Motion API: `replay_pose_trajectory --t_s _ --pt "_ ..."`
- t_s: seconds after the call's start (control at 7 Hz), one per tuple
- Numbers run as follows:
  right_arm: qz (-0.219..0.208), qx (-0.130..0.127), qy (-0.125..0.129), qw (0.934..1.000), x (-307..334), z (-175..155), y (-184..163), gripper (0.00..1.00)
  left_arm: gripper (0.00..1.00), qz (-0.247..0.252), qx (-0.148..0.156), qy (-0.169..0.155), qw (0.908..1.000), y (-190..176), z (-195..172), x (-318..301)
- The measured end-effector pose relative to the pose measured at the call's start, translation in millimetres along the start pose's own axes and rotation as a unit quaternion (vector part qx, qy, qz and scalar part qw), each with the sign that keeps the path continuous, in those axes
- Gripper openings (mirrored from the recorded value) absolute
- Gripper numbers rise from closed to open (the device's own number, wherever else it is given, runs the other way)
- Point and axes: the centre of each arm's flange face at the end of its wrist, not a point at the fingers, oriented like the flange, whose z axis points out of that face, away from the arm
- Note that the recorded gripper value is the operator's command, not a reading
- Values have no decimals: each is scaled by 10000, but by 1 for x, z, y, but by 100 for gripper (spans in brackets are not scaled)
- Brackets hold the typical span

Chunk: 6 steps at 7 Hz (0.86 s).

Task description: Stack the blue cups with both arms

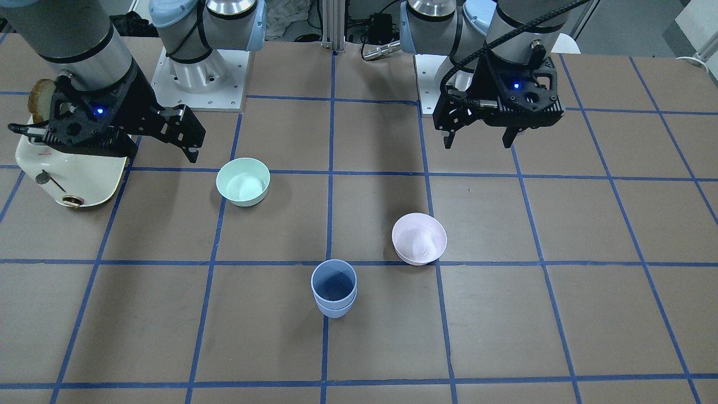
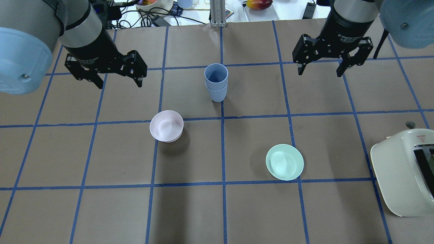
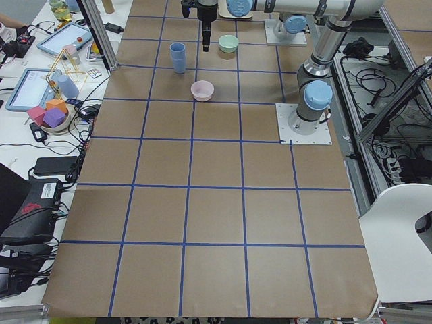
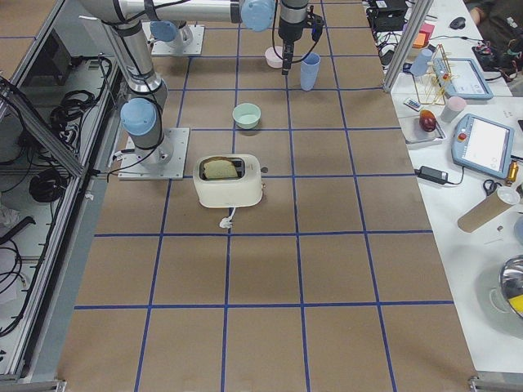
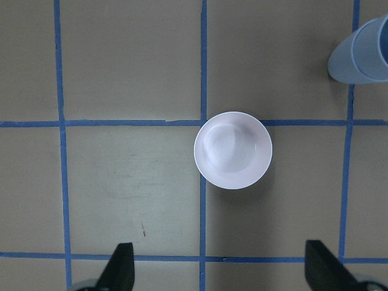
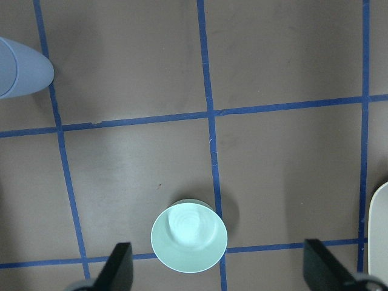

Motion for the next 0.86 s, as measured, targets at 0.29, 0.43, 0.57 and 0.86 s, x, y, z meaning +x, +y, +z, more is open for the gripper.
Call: replay_pose_trajectory --t_s 0.29,0.43,0.57,0.86 --pt "5 -15 1 10000 1 0 2 100 100 1 16 8 10000 -1 0 0" --pt "10 -16 3 10000 1 0 2 100 100 1 68 12 10000 -2 -1 0" --pt "18 -18 8 10000 2 0 2 100 100 1 141 13 9999 -4 -3 0" --pt "24 -9 97 9999 5 0 2 100 100 -6 177 15 9998 -4 -3 0"
